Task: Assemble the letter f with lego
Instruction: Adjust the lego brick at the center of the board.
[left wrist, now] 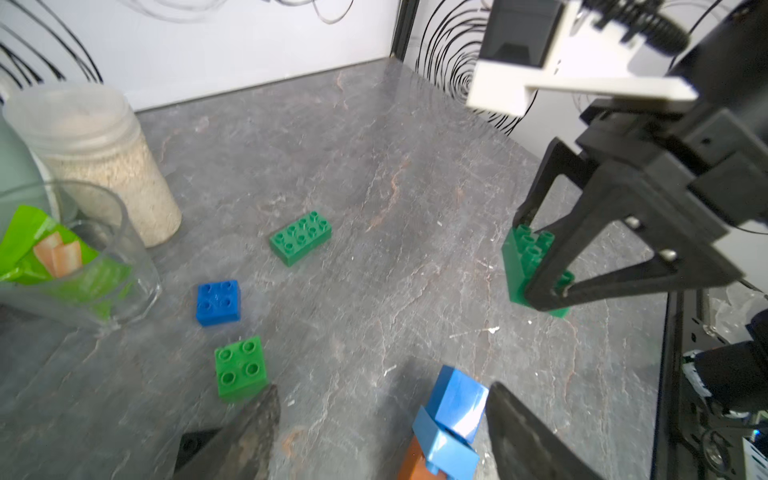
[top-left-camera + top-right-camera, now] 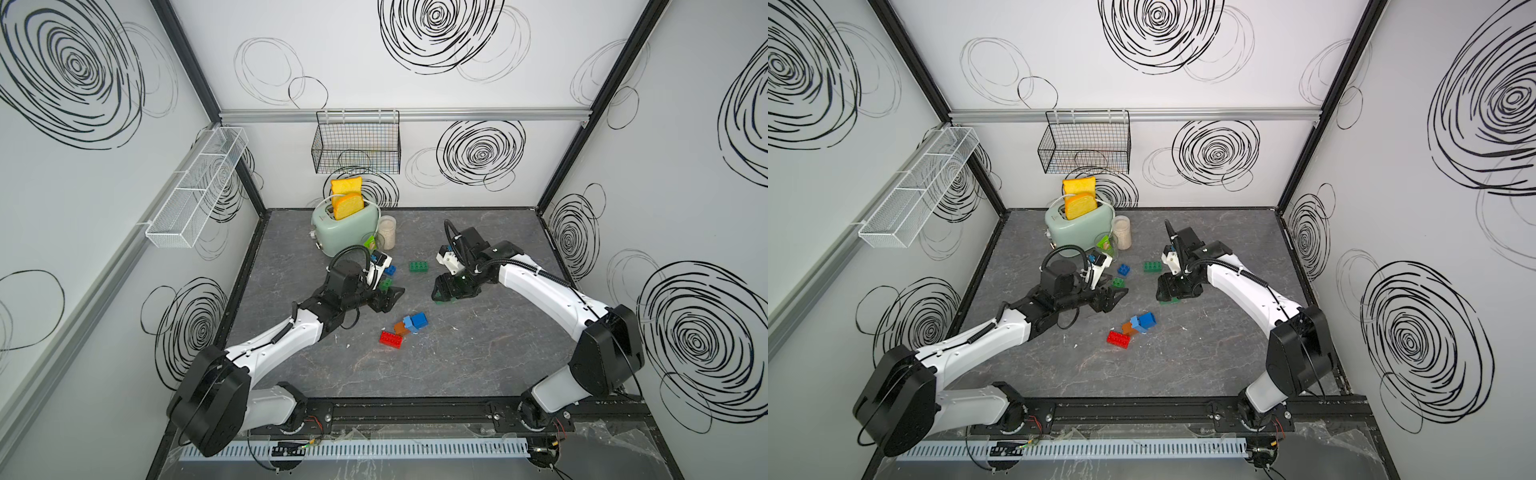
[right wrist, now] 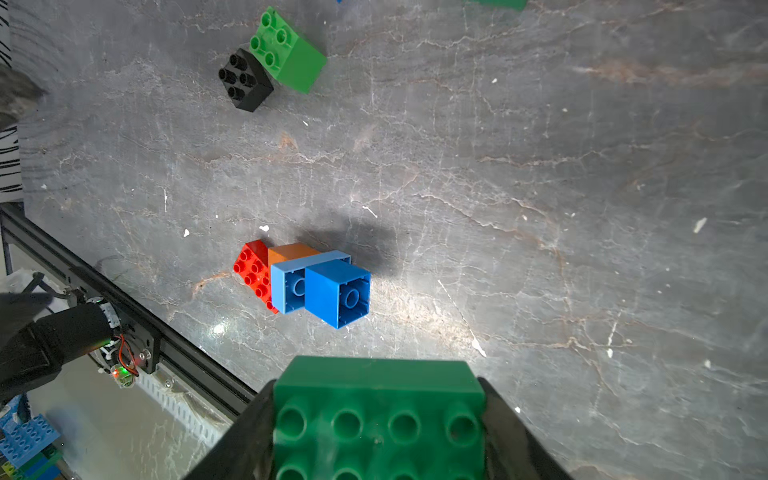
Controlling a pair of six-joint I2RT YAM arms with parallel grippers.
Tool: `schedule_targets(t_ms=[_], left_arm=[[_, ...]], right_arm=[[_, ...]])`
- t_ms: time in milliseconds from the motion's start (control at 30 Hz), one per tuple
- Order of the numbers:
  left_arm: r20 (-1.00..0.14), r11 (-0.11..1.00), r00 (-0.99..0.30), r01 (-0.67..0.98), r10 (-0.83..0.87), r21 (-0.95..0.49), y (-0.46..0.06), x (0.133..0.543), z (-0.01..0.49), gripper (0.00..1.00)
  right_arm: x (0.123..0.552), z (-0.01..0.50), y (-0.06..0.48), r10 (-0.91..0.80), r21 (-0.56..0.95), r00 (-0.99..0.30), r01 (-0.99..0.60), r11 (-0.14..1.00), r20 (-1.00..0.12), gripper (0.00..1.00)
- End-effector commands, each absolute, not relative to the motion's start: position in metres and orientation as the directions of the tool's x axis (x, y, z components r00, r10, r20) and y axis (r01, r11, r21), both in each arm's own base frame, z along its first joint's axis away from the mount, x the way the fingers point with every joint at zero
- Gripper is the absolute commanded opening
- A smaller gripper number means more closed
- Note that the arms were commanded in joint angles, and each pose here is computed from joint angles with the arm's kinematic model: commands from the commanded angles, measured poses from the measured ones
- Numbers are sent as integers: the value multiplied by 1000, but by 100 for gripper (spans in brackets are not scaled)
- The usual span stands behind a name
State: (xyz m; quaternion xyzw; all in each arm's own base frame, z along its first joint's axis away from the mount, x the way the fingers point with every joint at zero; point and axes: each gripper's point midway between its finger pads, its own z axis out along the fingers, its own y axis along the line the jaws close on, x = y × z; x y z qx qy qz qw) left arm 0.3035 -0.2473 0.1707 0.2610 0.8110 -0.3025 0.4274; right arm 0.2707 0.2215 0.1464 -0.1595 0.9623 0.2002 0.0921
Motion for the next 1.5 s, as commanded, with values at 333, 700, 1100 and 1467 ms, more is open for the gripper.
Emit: schedule_targets(t_ms=[333,700,1100,1467], left_arm=[[-395,677,-902,402,175,-617,-260,243,105,80],[-354,691,-935,277,33,-668,-250,256,95,79],[-354,696,-934,227,-41,-681,-225,267,98,80],[-256,680,-966,158,-46,-716,-216,254,86,81]], right_arm=[[262,92,215,-291,286,-943,-328,900,-163,55],[306,46,147,-2,191,-979,-42,981,-204,56],[310,11,130,79,139,-984,57,989,-158,74],[318,79,173,-93,80,-944,-124,989,-317,92]])
